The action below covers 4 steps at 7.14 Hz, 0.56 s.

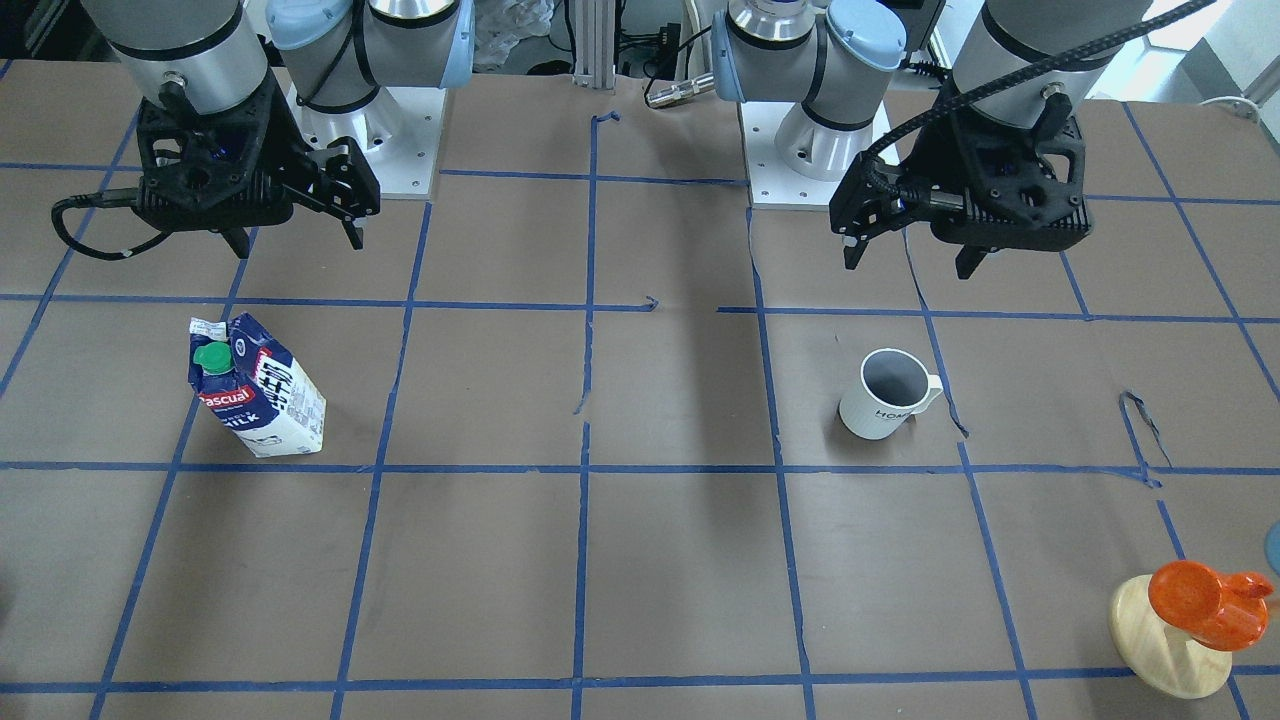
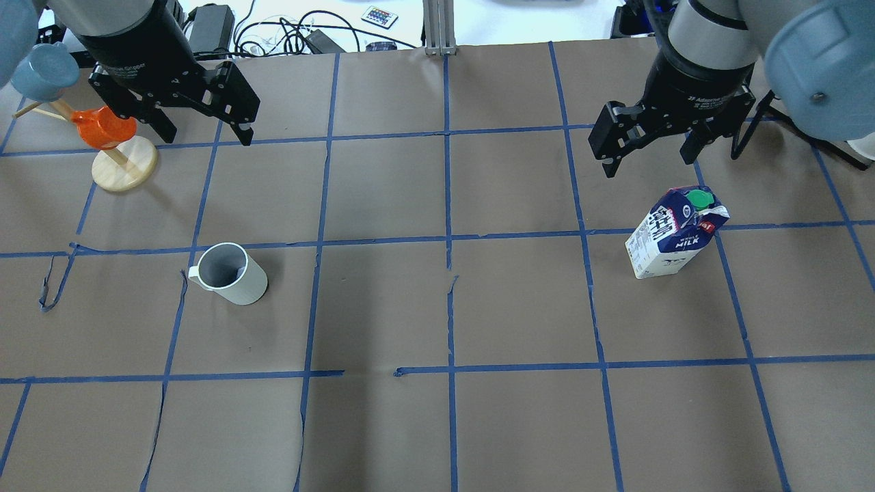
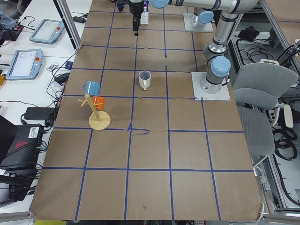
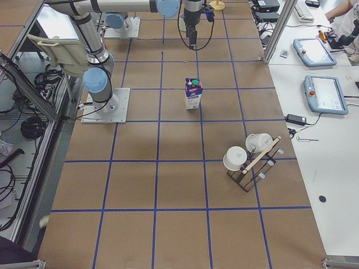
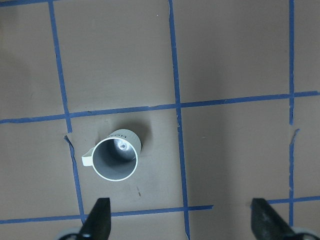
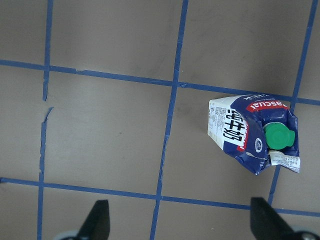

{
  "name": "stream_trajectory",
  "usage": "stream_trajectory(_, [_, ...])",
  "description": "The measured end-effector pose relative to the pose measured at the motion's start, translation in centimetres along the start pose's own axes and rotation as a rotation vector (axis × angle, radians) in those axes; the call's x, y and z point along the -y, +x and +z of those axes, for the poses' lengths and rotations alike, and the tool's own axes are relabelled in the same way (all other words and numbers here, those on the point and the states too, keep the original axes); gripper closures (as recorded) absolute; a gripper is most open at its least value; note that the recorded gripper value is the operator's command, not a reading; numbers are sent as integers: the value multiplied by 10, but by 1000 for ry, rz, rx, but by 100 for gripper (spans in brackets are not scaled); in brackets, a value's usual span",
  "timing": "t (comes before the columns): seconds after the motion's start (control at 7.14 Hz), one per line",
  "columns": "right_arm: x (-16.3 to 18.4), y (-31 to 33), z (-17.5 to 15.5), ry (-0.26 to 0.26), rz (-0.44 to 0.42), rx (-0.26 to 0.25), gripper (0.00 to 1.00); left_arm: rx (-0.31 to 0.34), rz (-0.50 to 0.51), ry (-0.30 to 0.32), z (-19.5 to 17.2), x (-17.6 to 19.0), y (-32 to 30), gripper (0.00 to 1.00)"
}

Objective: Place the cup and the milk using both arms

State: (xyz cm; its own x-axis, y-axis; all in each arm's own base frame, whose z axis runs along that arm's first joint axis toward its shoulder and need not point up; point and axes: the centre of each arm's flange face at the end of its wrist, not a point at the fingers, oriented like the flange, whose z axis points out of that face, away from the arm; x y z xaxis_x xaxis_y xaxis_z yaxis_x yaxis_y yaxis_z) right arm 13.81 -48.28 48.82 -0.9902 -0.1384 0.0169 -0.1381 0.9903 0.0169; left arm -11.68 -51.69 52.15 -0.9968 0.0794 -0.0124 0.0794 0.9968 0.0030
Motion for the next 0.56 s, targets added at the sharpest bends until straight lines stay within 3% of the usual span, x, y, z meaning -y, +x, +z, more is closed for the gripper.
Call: stream_trajectory(0.56, [0,0,0,3,-6,-4,0,2,0,1,0,-1,0,0])
